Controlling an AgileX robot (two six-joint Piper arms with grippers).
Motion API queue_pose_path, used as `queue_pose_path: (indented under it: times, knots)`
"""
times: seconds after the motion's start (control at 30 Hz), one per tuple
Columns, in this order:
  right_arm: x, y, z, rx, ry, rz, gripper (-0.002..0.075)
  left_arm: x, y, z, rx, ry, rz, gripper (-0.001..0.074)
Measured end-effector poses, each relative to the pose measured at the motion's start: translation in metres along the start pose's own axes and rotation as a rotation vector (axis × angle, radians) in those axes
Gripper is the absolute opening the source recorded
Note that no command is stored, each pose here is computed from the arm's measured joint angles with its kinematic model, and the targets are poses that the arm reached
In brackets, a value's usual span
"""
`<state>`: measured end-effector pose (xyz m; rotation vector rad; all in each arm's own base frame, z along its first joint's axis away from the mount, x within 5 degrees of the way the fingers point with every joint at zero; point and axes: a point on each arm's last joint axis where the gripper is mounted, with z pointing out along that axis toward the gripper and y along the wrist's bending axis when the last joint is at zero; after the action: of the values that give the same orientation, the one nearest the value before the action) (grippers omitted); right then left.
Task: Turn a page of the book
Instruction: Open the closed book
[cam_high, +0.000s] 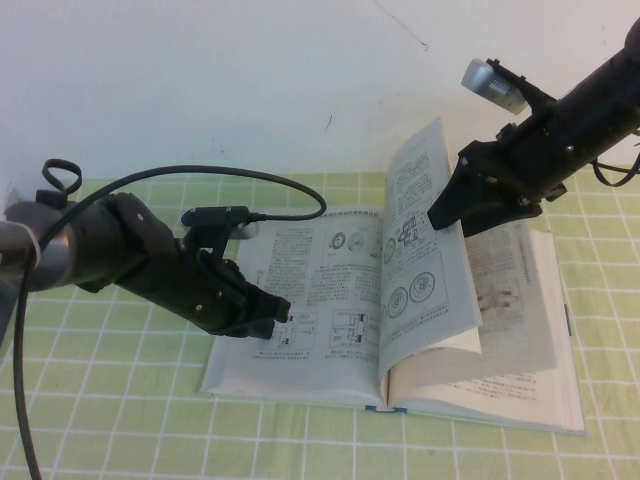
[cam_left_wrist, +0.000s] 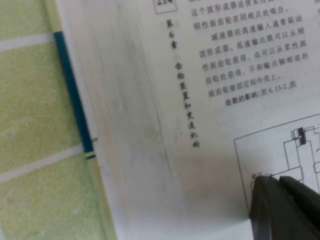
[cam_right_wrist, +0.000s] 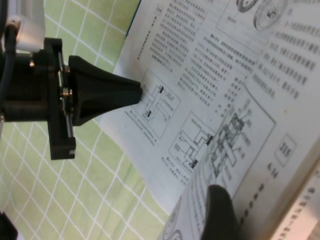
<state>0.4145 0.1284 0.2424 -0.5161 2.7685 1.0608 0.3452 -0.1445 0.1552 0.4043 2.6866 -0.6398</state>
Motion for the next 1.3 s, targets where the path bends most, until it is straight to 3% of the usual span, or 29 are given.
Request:
queue_pose_path:
  times: [1.17, 1.3]
  knots:
    - [0.002, -0.004, 0.000, 0.048, 0.023, -0.022, 0.0417, 0.000, -0.001, 0.002, 0.018, -0.001, 0.011, -0.0004]
    - [0.005, -0.011, 0.000, 0.123, 0.056, -0.042, 0.0407, 0.000, -0.001, 0.002, 0.018, -0.001, 0.013, -0.0004]
